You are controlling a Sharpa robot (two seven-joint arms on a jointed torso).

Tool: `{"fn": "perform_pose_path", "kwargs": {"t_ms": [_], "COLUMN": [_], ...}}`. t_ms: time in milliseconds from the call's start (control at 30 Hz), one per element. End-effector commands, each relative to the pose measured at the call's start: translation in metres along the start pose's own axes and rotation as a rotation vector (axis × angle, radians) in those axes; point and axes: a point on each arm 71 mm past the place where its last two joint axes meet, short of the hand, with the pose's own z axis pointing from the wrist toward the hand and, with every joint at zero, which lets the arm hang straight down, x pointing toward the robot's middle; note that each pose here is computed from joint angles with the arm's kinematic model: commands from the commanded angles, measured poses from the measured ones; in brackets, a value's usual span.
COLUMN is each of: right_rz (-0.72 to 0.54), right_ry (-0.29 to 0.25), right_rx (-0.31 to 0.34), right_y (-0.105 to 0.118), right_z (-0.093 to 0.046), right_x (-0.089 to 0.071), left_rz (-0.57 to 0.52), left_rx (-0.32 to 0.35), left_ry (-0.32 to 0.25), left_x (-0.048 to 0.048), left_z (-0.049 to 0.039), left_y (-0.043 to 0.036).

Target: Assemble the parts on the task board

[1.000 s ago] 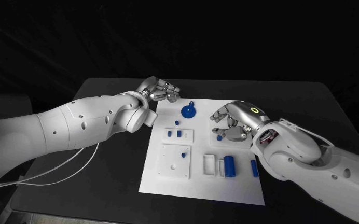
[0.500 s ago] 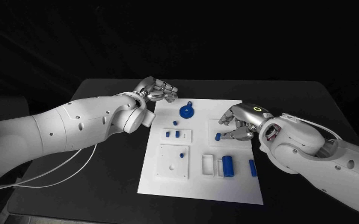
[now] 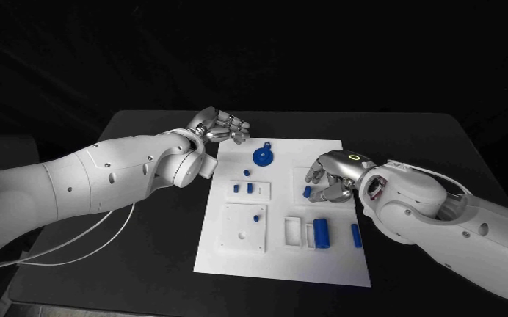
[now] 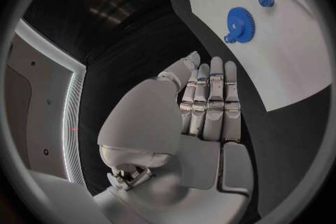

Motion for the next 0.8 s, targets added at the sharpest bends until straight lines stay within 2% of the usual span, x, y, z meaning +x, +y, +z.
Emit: {"fn": "perform_pose_path", "kwargs": {"t_ms": [33,300,800], "right_rz": [-0.011,-0.008,-0.033], "right_ry": [0.012,-0.009,0.000], "right_rx": [-0.016,-0.034,-0.044], "right_y": [0.003,0.010,0.014], "right_z": [0.001,0.003,0.005], "right_x": [0.003,0.006,0.011], "left_rz": [-0.009,-0.009,-0.010], "left_rx": [0.013,0.011,0.005], "left_ry": [0.013,0.014,0.015], "left_x": [0.0013,0.0011,0.0006], "left_z": [0.0003,0.0001,-0.0003], "left_y": [-0.0019,-0.0017,-0.0010]}}
